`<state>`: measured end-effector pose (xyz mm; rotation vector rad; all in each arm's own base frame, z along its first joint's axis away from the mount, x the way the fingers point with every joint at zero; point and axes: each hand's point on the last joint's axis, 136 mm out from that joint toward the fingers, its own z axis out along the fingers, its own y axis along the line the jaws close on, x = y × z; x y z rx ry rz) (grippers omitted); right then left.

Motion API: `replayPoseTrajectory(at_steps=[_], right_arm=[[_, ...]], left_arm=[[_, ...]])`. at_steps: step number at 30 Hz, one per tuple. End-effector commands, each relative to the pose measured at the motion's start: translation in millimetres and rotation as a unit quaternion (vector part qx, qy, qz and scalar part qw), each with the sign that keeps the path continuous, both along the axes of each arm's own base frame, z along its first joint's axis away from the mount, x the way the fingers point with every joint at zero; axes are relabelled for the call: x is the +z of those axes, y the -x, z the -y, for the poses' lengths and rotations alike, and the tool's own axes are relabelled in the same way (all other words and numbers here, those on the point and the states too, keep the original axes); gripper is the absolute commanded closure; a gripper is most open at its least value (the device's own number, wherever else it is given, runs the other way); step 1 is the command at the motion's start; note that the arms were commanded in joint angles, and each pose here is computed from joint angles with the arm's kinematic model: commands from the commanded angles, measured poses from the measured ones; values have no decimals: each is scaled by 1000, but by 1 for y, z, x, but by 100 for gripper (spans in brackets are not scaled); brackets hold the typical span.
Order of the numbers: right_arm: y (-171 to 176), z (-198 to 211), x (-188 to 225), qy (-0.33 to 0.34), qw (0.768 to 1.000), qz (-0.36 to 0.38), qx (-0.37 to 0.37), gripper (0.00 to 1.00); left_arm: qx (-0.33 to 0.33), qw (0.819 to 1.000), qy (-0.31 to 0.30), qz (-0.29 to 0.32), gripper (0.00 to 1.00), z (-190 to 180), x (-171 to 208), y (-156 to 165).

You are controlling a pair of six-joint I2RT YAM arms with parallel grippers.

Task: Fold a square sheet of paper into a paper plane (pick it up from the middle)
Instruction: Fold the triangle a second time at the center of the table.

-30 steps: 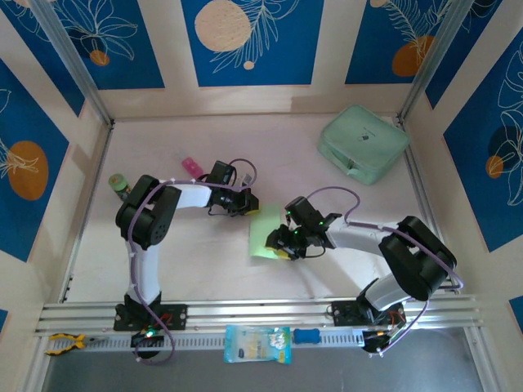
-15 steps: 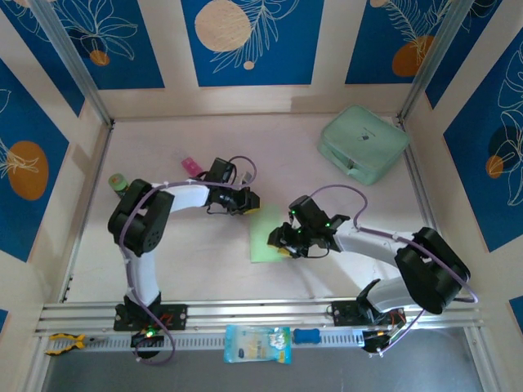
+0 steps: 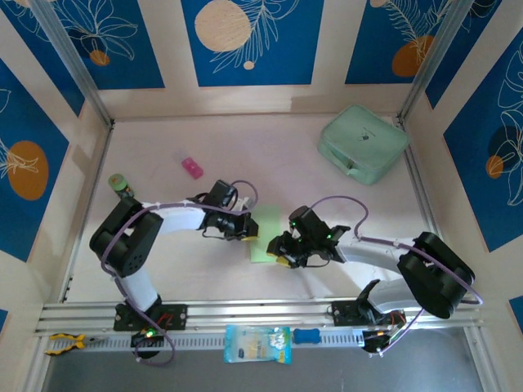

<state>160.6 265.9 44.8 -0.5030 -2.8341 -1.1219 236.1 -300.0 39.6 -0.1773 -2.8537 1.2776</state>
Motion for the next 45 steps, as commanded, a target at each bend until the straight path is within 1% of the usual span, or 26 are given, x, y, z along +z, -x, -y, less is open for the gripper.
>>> replayPoseTrajectory(at_steps=[1,9,16,20,22,27,32,36,45], right_arm=[[3,-7,-2,-13,1000,-14,-19,56],[9,-10,-12,-16,999,-29,-35,55],[10,-14,-17,-17,998,-39,-40,55],[7,0,-21,10,997,-36,-62,55],[8,7,-22,19,997,-33,-72,51],[11,16,-26,34,995,-44,-84,51],[6,28,-25,47,994,-31,-99,50],[-1,35,-24,49,994,-24,-98,50],[-10,26,-21,30,996,-22,-82,51]], left_arm=[[8,1000,-7,3,90,-2,-12,-3],[9,1000,-13,-6,92,-6,-28,3],[21,1000,-8,-10,92,-8,-32,6],[24,1000,12,4,91,-3,-18,1],[25,1000,9,9,90,-4,-15,-1],[29,1000,8,-8,91,-4,-27,2],[33,999,3,-14,91,-8,-34,6],[33,999,-1,-17,91,-9,-36,7],[34,999,-2,-17,91,-9,-35,6]])
